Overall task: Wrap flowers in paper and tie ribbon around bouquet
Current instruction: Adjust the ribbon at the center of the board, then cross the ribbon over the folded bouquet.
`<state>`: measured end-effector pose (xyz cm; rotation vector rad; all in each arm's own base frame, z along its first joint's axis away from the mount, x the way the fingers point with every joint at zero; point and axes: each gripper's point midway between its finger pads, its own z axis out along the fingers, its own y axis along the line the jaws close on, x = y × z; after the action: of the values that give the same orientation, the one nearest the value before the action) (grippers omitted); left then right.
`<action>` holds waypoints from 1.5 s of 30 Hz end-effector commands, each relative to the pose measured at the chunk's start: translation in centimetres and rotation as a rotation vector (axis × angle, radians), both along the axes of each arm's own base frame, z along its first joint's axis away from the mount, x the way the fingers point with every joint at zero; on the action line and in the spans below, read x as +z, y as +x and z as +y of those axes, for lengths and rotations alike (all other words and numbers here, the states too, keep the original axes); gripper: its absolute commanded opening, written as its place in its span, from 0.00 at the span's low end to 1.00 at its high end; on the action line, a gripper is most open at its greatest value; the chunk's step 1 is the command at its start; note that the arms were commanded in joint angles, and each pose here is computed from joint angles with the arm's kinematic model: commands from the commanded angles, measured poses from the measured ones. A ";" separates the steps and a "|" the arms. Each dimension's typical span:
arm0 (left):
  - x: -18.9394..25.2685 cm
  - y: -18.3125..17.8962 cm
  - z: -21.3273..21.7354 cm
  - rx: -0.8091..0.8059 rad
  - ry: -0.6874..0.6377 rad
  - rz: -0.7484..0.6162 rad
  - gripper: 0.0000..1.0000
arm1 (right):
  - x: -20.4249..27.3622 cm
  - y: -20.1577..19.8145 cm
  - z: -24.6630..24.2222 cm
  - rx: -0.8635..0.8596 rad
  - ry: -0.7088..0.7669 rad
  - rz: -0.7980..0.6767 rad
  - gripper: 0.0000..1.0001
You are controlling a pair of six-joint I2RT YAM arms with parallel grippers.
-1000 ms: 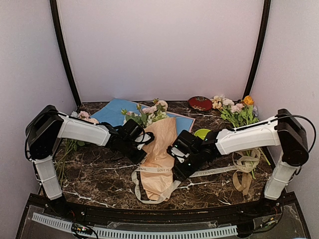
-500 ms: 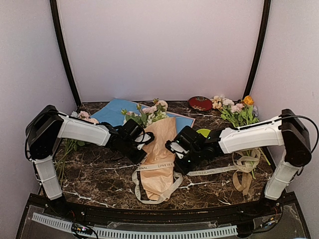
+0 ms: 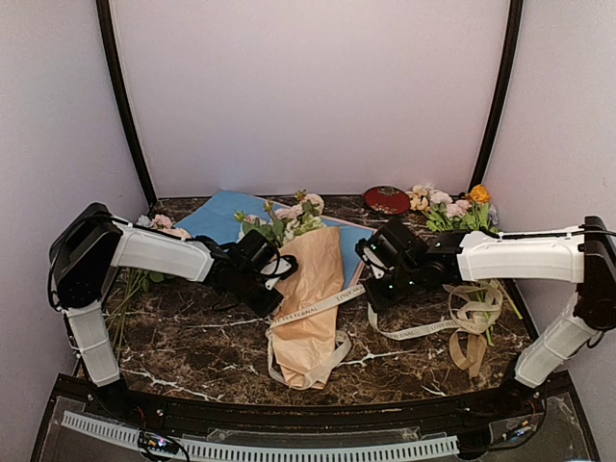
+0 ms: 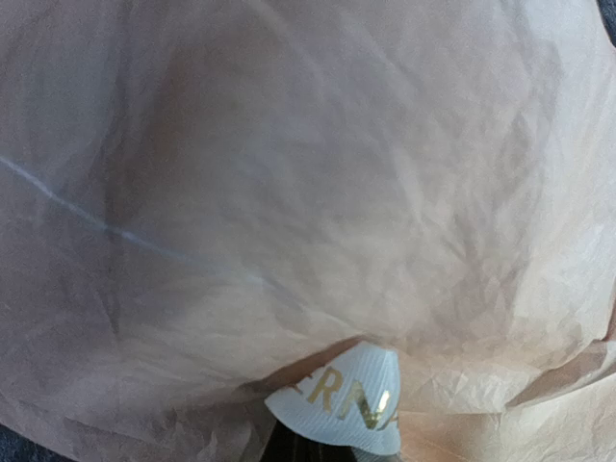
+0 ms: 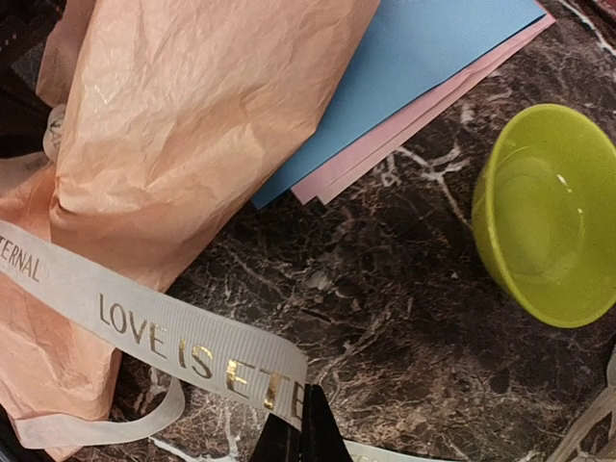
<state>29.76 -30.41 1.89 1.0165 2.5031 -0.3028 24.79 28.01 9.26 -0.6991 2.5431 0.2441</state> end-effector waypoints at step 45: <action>16.1 -1.2 12.1 0.294 -0.075 -0.305 0.00 | -2.1 4.2 15.8 0.151 0.199 0.164 0.00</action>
<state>28.52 -20.06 14.83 0.7065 2.4017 -0.1671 29.11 41.88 6.65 -0.7760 2.5875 0.5853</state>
